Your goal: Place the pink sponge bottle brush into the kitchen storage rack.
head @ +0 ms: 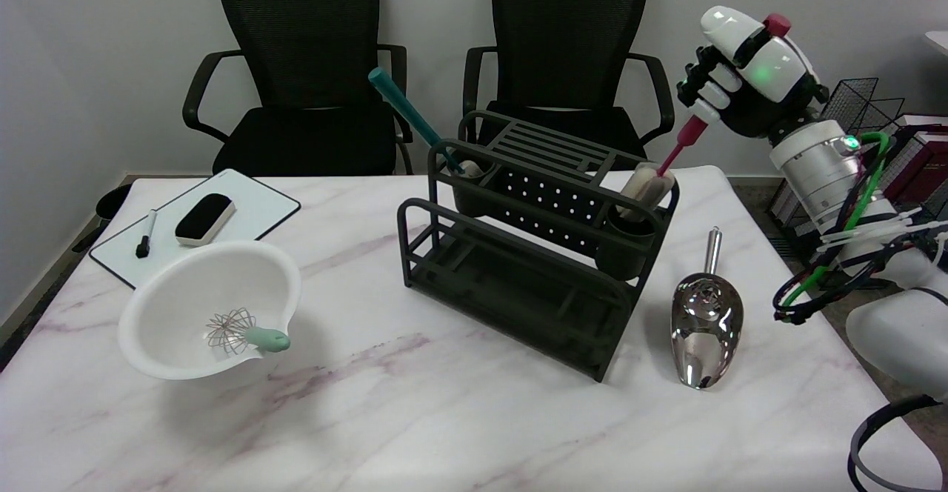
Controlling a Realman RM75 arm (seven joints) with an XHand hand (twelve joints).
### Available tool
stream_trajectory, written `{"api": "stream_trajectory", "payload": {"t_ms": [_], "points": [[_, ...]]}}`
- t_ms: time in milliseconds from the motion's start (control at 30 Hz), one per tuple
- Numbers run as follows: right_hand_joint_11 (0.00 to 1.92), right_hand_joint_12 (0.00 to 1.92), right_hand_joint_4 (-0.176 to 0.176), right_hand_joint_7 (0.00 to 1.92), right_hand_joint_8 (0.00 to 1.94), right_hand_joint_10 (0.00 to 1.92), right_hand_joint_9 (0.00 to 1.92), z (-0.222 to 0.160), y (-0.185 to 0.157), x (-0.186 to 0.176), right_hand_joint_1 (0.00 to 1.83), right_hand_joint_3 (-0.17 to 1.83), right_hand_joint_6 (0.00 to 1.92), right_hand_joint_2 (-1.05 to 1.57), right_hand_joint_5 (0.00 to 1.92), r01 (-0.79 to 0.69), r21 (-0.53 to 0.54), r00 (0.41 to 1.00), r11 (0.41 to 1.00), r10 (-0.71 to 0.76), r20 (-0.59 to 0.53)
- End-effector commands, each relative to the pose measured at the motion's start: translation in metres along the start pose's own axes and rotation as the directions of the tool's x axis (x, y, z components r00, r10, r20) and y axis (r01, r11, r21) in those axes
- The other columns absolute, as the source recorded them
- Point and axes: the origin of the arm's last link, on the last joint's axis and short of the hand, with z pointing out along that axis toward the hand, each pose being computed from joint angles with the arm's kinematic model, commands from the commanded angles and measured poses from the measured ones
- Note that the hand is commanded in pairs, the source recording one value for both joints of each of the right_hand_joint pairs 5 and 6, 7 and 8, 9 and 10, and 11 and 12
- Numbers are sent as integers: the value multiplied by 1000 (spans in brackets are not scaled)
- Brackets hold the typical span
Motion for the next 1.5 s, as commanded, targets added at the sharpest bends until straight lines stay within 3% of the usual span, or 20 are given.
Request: {"api": "stream_trajectory", "payload": {"t_ms": [33,1333,1500], "points": [[1920,1920,0,1920,1920,1920,1920,-6,21,4,990,799,1920,1571,1920,-31,-28,999,999,32,6],[1920,1920,0,1920,1920,1920,1920,-8,47,4,951,723,1920,1571,1920,-61,-72,998,996,63,25],[1828,1828,0,1916,1916,1920,1920,-8,49,4,941,697,1920,1571,1920,-62,-76,998,995,64,25]]}}
